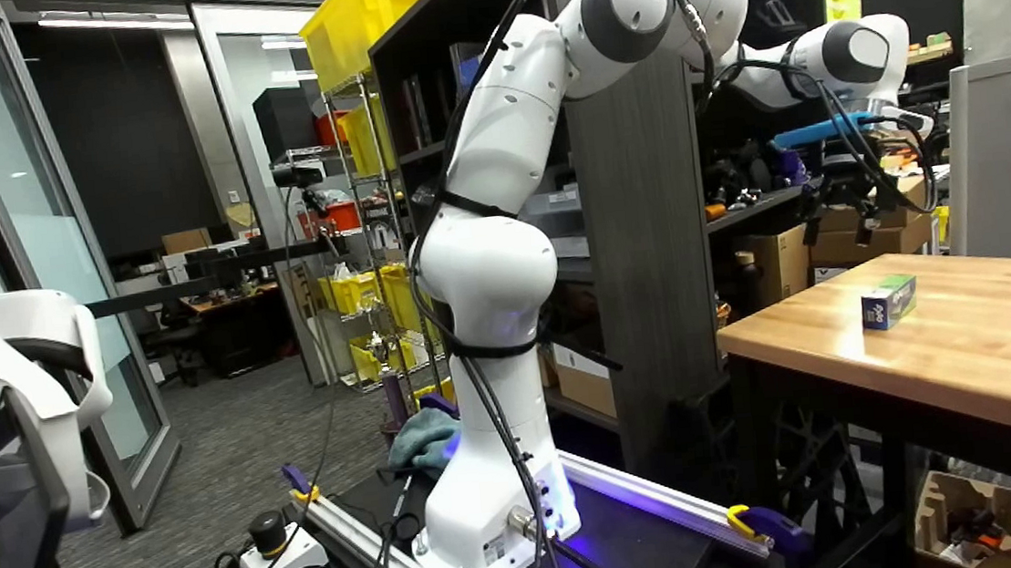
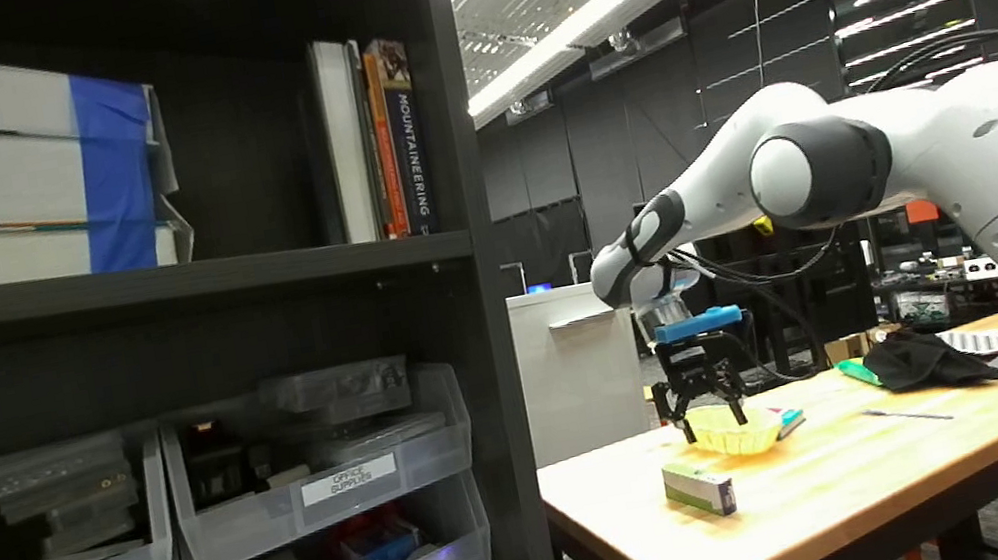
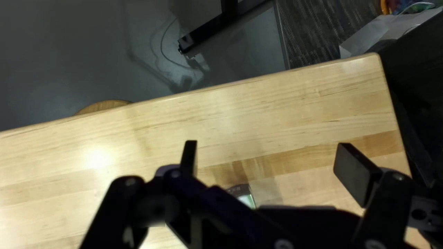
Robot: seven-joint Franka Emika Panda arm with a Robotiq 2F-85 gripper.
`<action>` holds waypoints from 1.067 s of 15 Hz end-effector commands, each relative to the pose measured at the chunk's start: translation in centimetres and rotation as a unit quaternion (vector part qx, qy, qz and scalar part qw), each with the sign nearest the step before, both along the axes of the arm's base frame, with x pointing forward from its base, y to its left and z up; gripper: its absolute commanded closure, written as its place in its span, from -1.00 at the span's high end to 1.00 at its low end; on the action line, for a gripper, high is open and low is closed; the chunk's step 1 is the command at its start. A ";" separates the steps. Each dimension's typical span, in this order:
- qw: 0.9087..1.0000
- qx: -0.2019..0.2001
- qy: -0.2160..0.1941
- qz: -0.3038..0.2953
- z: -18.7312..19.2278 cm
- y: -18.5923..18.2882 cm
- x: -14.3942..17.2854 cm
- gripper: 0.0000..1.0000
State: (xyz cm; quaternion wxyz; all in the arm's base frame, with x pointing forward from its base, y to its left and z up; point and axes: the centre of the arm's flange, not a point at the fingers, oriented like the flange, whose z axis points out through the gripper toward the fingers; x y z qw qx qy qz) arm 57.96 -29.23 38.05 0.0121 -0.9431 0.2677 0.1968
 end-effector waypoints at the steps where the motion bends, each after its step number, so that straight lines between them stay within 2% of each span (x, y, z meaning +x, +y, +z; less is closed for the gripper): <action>1: 1.000 0.009 0.014 0.003 -1.6 0.1 -0.5 1.00; 5: 1.000 0.023 -0.005 -0.016 -2.7 0.5 -0.2 1.00; 10: 0.998 0.034 -0.050 -0.028 -2.6 1.0 0.9 1.00; 13: 0.996 0.028 -0.075 -0.031 -2.1 0.9 1.3 1.00; 16: 0.996 0.008 -0.079 -0.037 -2.5 0.4 1.7 1.00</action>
